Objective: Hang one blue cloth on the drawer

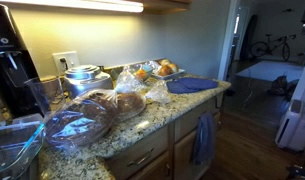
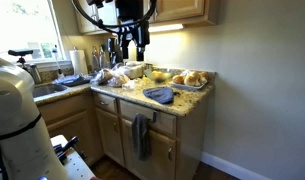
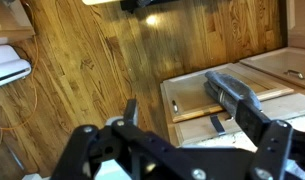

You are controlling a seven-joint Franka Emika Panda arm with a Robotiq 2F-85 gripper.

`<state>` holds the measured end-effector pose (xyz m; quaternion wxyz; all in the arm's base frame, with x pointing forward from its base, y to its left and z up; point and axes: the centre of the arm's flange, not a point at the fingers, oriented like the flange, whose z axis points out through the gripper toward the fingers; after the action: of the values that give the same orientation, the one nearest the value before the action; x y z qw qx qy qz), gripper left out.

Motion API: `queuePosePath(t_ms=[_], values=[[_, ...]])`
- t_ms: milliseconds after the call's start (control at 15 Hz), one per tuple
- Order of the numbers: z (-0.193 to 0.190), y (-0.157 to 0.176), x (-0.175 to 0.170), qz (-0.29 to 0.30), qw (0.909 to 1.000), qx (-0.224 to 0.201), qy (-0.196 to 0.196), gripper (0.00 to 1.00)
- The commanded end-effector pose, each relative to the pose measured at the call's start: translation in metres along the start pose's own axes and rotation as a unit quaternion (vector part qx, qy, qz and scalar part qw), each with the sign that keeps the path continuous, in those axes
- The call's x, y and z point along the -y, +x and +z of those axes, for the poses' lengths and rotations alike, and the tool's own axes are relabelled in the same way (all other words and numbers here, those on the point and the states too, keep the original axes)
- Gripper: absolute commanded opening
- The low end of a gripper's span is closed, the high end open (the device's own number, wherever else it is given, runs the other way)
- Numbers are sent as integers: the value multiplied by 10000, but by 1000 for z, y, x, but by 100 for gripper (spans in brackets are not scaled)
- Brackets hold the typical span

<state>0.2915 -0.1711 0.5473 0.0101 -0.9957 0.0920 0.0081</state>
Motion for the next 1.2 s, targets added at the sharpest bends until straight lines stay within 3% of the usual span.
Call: queuePosePath(t_ms=[0, 533, 733, 1133], values=[[0, 0, 0, 0, 10000, 0, 0, 100], [5, 12, 5, -25, 10000, -51, 28, 100], [10, 35, 14, -153, 9997, -176, 110, 100], [35, 106, 50, -779, 9931, -872, 0, 100]])
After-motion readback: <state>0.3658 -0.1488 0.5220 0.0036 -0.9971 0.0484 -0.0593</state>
